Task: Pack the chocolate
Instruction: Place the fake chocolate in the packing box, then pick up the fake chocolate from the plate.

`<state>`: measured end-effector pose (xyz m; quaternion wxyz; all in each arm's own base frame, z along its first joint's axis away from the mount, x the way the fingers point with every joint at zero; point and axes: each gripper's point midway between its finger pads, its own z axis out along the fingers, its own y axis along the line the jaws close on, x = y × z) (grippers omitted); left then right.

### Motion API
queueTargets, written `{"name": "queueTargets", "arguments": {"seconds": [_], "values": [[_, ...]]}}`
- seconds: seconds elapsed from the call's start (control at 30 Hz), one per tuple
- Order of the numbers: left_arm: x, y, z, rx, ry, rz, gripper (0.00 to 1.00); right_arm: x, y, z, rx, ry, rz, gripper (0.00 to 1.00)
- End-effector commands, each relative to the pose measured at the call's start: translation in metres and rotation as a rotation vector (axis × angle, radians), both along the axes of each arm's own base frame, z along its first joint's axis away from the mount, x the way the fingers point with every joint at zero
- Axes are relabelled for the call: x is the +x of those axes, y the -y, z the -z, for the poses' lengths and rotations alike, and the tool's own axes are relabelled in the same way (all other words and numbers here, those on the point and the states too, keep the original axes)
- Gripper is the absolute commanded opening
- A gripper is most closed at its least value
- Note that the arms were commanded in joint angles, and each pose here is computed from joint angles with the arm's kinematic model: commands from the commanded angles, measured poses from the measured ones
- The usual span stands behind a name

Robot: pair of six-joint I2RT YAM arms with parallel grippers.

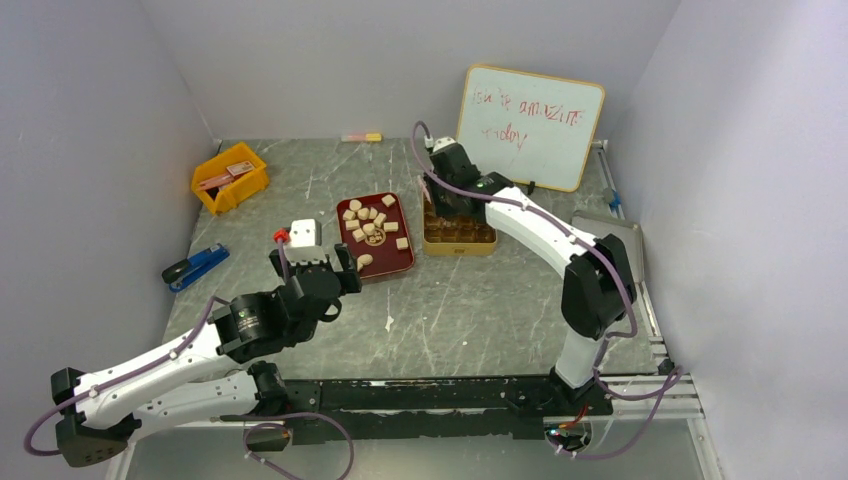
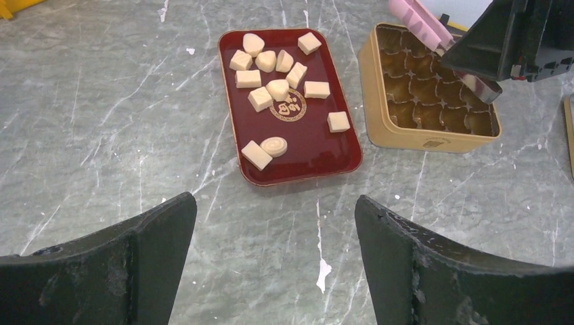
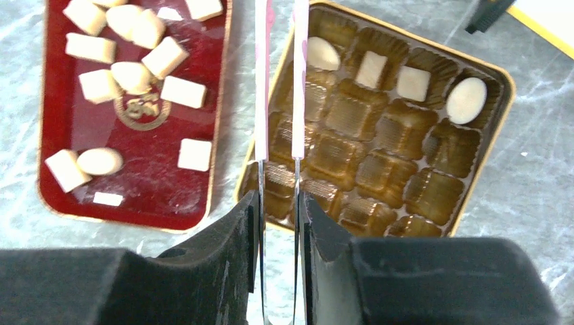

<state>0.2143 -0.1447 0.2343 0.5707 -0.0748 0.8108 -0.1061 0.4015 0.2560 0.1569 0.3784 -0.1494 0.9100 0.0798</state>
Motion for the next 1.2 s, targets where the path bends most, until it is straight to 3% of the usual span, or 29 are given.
{"name": "queueTargets", "arguments": {"seconds": [0.0,0.57,1.17], "values": [[0.001,0.001,-0.012,-0.045,0.019,-0.012,0.91,-0.021,-0.025,-0.022,0.031,0.049,-0.072,0.28],[-0.005,-0.011,-0.022,-0.07,0.029,-0.019,0.91,-0.08,-0.105,0.015,0.0,-0.017,-0.239,0.31],[-0.006,-0.015,-0.026,-0.071,0.039,-0.019,0.91,-0.083,-0.117,0.059,-0.061,-0.069,-0.242,0.38]]}}
